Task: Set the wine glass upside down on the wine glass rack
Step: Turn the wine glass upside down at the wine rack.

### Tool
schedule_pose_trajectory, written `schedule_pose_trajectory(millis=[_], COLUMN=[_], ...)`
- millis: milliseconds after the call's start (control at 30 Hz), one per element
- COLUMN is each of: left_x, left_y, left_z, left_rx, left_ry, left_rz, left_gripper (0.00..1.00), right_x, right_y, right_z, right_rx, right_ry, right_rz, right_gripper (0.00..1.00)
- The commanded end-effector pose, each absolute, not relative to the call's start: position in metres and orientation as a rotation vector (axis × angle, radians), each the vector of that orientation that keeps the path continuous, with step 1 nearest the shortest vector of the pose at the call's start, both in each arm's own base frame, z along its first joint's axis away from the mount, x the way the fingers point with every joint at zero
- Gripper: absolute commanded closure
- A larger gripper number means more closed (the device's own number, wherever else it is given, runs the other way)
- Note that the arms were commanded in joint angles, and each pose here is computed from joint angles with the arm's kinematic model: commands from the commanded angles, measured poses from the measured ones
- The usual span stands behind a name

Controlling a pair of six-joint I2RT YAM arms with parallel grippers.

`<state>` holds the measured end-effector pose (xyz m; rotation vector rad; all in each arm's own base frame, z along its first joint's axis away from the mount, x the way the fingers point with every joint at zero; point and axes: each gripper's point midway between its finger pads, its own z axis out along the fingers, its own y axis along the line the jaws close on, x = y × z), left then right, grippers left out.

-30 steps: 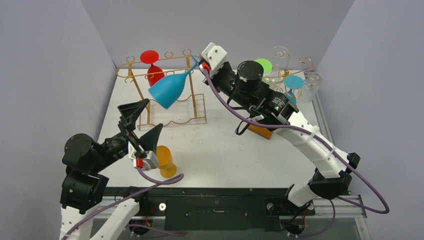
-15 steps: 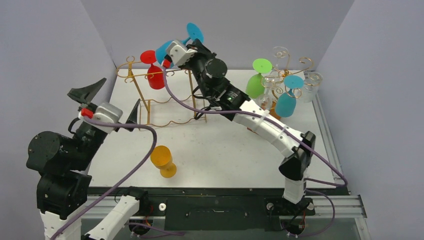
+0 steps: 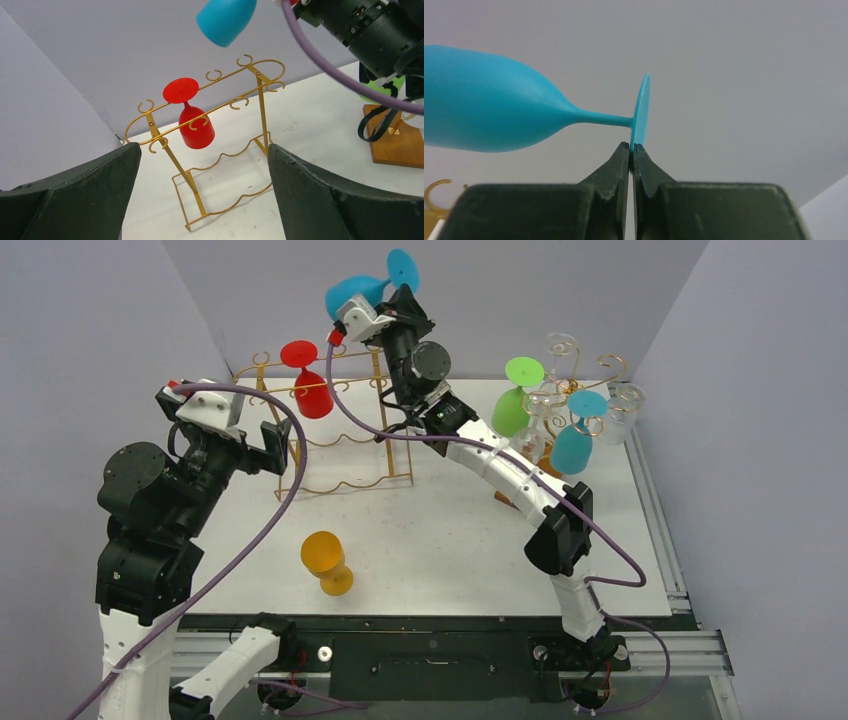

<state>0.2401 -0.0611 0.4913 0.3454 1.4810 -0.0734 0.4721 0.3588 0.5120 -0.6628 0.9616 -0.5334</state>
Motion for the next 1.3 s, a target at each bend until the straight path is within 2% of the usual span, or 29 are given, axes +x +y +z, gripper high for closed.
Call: schedule_pose_trajectory(millis=[0,233,433,667,767,833,967,1033,1067,1267], left_x=[0.238,0.240,0.240,0.210,0.205,0.203,0.184,0.175,0.172,0.169], left_y=[-0.059,-0.064,-0.069,-0.108,-0.118,-0.125,-0.149,-0.159,-0.161,-0.165], left_z=[0.492,0.496,0.526,0.576,0.583,0.587,0.597,0.598,0.598,0.586], left_rx=[0.307,0.259,0.233,0.462,0.376,0.303,0.297,0.315,0.310,0.246], left_ry=[1.464,1.478,1.404,1.228,1.286,1.313,1.306,1.322,1.328,1.419], left_rz=[-0.089,-0.150,-0.218,-0.388,-0.555,-0.673,-0.932,-1.040,-1.073,-1.219], left_gripper=[0.04,0.04,0.04,0.01,0.00,0.06,0.05,0.00,0.03,0.04], right_x=[0.446,0.451,0.391,0.291,0.259,0.241,0.214,0.205,0.201,0.199], right_y=[0.323,0.337,0.325,0.332,0.334,0.334,0.342,0.346,0.348,0.357], right_z=[0.581,0.570,0.552,0.526,0.513,0.509,0.506,0.503,0.500,0.497], right_rx=[-0.444,-0.461,-0.512,-0.862,-0.942,-0.964,-1.021,-1.051,-1.071,-1.124], right_ry=[0.858,0.813,0.695,0.620,0.595,0.574,0.536,0.516,0.498,0.451], right_rz=[-0.434,-0.453,-0.285,-0.158,-0.173,-0.179,-0.203,-0.250,-0.284,-0.476], right_gripper=[1.00,1.00,1.00,1.00,1.00,1.00,1.00,1.00,1.00,1.00])
